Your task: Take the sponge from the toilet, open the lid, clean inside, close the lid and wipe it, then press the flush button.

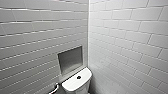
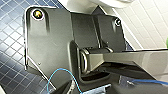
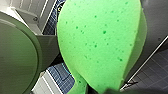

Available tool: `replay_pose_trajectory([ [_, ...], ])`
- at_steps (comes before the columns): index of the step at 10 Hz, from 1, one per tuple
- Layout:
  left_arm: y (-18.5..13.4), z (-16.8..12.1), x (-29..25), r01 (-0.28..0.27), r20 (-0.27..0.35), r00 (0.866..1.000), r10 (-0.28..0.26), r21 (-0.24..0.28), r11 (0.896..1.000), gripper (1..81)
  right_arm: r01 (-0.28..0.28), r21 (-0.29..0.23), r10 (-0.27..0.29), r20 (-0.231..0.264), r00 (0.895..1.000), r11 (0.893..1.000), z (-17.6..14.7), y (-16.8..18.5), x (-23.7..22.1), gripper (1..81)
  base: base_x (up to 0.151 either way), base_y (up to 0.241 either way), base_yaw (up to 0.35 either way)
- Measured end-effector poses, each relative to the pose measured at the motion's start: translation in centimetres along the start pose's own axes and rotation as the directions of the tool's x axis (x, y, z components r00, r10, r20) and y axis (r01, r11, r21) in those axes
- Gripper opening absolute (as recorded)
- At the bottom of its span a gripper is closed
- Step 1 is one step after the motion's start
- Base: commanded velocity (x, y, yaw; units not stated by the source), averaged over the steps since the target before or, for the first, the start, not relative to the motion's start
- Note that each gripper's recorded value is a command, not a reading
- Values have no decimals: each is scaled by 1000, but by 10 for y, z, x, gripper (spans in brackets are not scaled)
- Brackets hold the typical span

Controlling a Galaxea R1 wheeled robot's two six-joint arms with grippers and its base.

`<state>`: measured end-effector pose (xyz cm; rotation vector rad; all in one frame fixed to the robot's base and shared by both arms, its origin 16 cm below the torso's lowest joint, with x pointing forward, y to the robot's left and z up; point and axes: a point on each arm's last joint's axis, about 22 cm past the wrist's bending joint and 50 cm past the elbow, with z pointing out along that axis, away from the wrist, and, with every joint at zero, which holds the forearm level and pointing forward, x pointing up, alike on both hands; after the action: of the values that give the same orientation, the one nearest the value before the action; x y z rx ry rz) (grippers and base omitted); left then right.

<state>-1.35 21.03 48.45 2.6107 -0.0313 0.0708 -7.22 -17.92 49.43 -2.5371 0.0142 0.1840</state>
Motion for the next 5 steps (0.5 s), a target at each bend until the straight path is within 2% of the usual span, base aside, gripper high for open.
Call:
replay_pose_trajectory([
  [3, -1, -43, 36, -16, -23, 1000, 15, -54, 998, 811, -29, 46, 27, 31, 999, 999, -26, -7, -14, 10, 0, 0, 0],
  [5, 4, -70, 69, -30, -39, 999, 27, -89, 996, 811, -52, 48, 50, 49, 998, 997, -43, 1, -18, 10, 0, 0, 0],
])
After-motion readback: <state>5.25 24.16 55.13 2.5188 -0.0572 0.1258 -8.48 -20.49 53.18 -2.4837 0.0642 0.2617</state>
